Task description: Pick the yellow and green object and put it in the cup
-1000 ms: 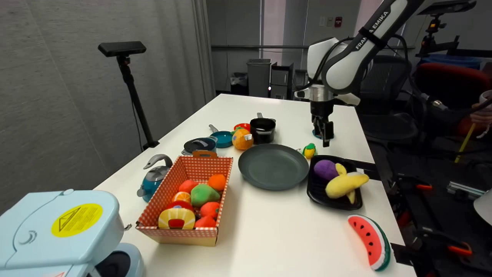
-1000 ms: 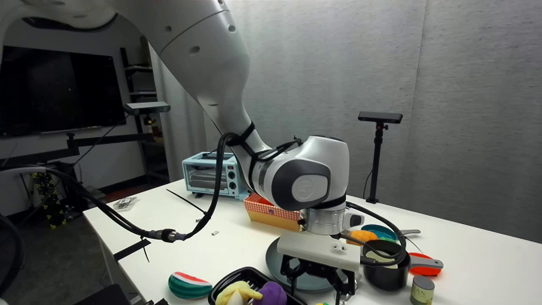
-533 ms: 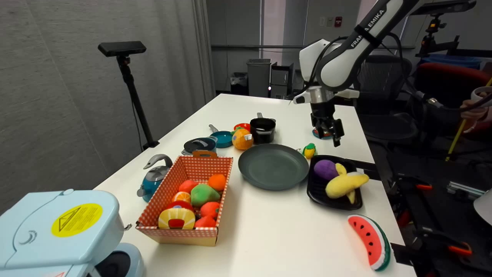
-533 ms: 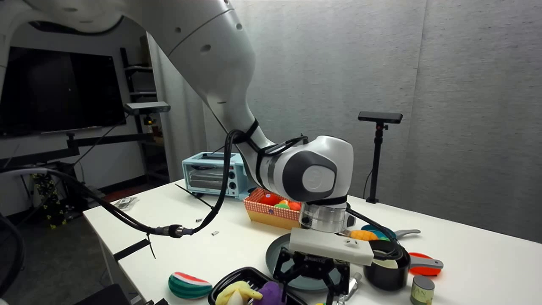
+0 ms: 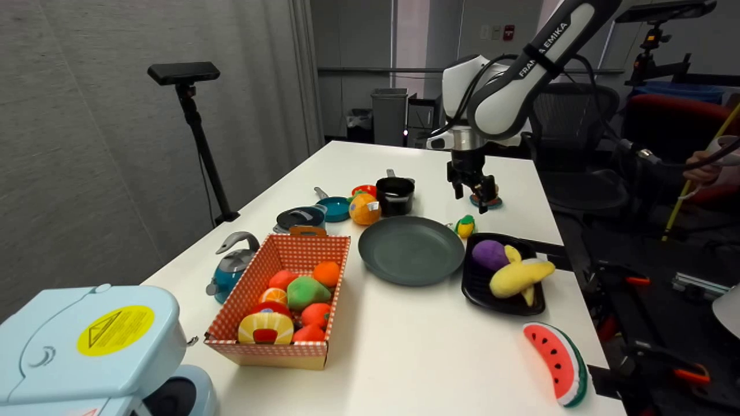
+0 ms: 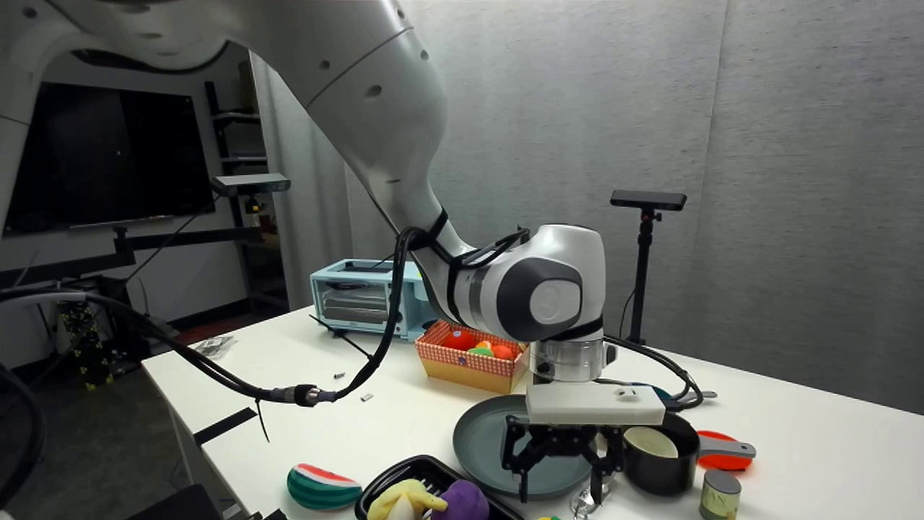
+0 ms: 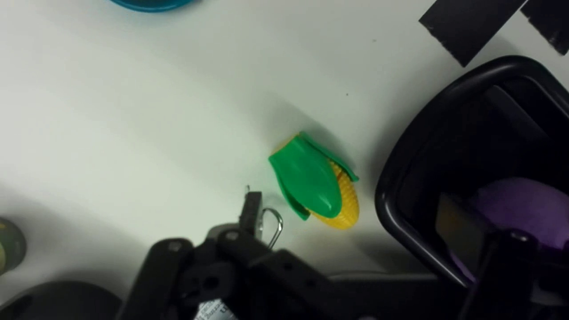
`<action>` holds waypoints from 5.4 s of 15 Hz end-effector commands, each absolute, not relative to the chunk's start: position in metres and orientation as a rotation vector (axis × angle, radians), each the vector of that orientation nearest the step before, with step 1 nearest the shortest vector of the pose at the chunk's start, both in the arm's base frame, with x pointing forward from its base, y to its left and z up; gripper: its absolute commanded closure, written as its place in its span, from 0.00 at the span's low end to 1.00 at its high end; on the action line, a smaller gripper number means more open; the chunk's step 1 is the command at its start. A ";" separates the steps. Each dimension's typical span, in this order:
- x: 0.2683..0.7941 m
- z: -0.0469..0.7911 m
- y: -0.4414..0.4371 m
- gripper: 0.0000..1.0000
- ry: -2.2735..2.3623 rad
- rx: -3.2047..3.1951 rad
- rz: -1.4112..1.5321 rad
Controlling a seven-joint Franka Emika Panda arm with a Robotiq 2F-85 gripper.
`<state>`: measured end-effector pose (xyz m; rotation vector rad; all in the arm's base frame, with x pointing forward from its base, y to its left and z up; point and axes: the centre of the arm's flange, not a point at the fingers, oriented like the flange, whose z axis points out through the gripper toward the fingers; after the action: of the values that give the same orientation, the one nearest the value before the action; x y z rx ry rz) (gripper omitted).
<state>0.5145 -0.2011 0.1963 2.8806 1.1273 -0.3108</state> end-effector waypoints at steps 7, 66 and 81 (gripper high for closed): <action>0.525 0.171 -0.215 0.00 1.342 2.787 -0.263; 0.585 0.128 -0.242 0.01 1.484 2.720 -0.504; 0.582 0.129 -0.245 0.78 1.334 2.783 -0.484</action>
<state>0.5776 -0.2408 0.1294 2.7604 1.3982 -0.4749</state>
